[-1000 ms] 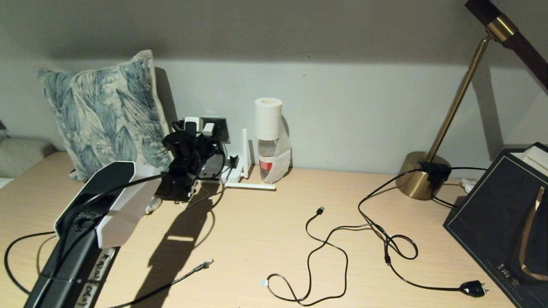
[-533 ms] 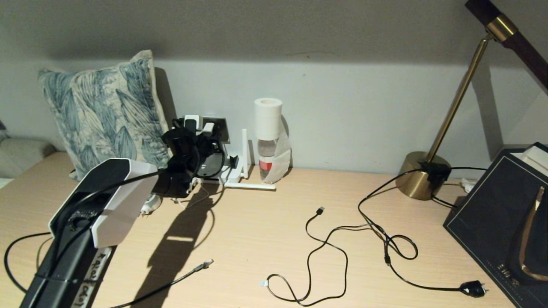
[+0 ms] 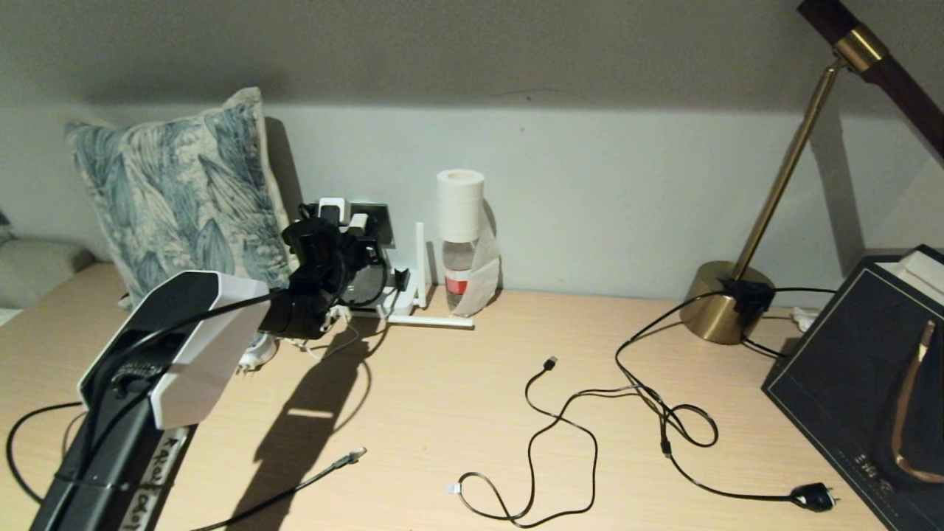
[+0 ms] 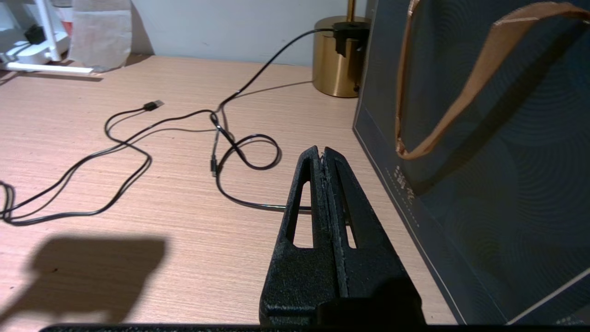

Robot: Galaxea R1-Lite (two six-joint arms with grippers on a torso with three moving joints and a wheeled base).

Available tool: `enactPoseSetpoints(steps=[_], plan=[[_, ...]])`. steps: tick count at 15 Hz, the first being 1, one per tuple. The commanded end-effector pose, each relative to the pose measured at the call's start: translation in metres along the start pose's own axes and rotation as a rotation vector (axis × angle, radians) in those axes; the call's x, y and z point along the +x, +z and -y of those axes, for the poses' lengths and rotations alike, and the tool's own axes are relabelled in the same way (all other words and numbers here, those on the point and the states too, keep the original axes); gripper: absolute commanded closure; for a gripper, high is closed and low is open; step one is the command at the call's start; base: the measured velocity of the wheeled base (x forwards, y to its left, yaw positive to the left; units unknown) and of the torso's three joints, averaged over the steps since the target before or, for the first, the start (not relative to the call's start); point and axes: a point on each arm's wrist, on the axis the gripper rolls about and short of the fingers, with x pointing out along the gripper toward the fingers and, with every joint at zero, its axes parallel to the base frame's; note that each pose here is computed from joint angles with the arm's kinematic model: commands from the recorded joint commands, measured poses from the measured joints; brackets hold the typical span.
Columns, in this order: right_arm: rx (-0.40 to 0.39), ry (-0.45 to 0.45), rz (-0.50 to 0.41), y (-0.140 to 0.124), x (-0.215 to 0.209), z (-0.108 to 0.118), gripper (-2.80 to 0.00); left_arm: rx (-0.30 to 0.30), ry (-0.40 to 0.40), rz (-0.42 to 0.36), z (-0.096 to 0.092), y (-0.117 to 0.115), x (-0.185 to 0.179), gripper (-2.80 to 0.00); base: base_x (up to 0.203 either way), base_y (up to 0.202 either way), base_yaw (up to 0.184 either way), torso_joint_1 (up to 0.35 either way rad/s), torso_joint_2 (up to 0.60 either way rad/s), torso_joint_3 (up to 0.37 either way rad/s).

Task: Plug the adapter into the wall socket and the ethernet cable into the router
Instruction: Plug plug into socket

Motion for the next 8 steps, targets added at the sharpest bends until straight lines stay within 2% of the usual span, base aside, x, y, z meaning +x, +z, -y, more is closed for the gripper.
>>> enactPoseSetpoints(steps=[1,4,8], plan=[[0.000,0.000,-0.025,-0.007,0.002,0.000,0.00,-0.001,0.003,0.004,-0.001,0.001,0.000,0.00,0.000,0.000,0.000,0.000,0.00,0.000],[0.000,0.000,-0.025,-0.007,0.002,0.000,0.00,-0.001,-0.001,0.002,-0.001,0.002,0.000,0.00,0.000,0.000,0.000,0.000,0.00,0.000],[0.000,0.000,-0.025,-0.007,0.002,0.000,0.00,0.000,0.010,0.003,-0.005,0.016,-0.001,0.00,0.000,0.000,0.000,0.000,0.00,0.000]])
